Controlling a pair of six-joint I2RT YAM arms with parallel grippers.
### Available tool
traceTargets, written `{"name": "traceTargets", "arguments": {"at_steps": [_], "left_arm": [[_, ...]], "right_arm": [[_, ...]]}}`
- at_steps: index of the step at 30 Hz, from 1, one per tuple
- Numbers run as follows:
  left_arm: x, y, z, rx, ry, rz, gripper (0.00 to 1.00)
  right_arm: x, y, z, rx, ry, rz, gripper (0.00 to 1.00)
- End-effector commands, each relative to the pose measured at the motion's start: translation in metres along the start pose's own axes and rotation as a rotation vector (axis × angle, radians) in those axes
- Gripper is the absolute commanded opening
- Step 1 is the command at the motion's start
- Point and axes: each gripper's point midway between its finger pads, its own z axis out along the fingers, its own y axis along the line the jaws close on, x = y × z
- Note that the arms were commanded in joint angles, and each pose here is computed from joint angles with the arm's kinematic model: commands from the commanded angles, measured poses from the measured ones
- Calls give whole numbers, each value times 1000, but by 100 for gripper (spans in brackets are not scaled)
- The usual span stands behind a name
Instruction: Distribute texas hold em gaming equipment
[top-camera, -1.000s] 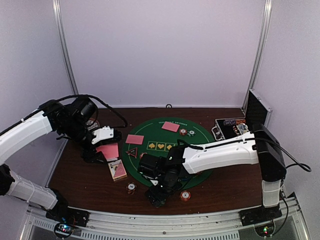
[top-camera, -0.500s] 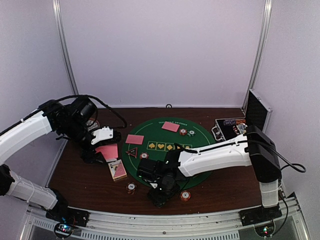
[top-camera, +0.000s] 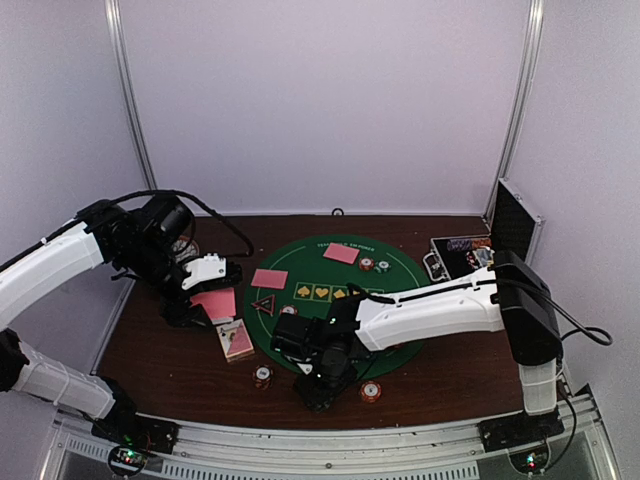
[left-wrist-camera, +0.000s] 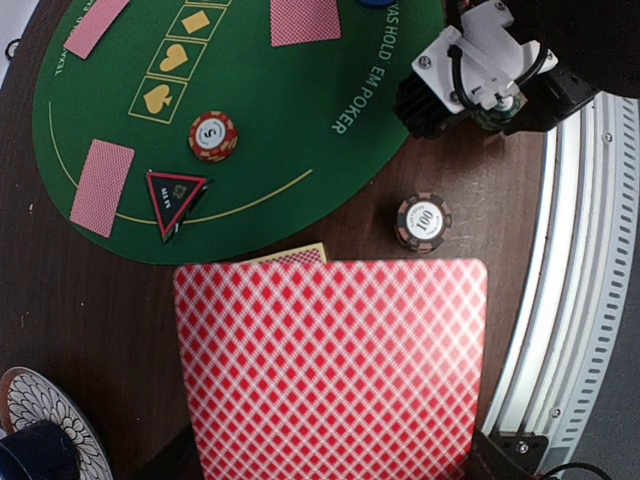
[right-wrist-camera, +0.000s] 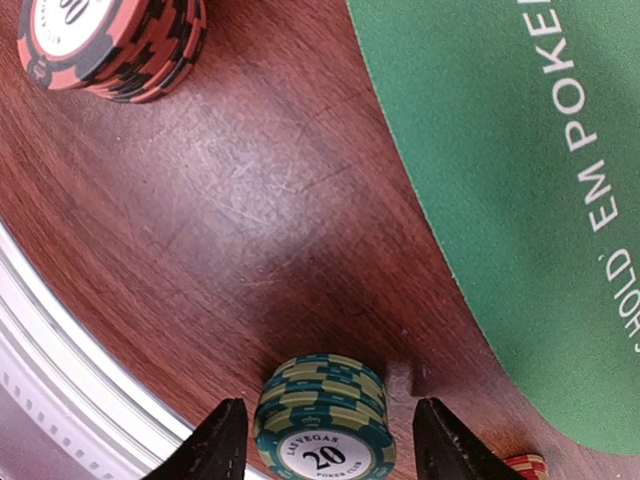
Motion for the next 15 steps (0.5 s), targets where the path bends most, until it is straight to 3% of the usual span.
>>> {"name": "traceTargets", "arguments": {"at_steps": [1, 10, 15], "left_arm": [[-3, -3, -4, -2, -27, 7, 0], [-2, -3, -4, -3, -27, 6, 0], [-3, -3, -5, -5, -27, 8, 0]], "right_arm": [[-5, 0, -4, 17, -14, -17, 59], [-1, -2, 2, 24, 4, -16, 50], [-3, -2, -3, 23, -4, -16, 36]]}}
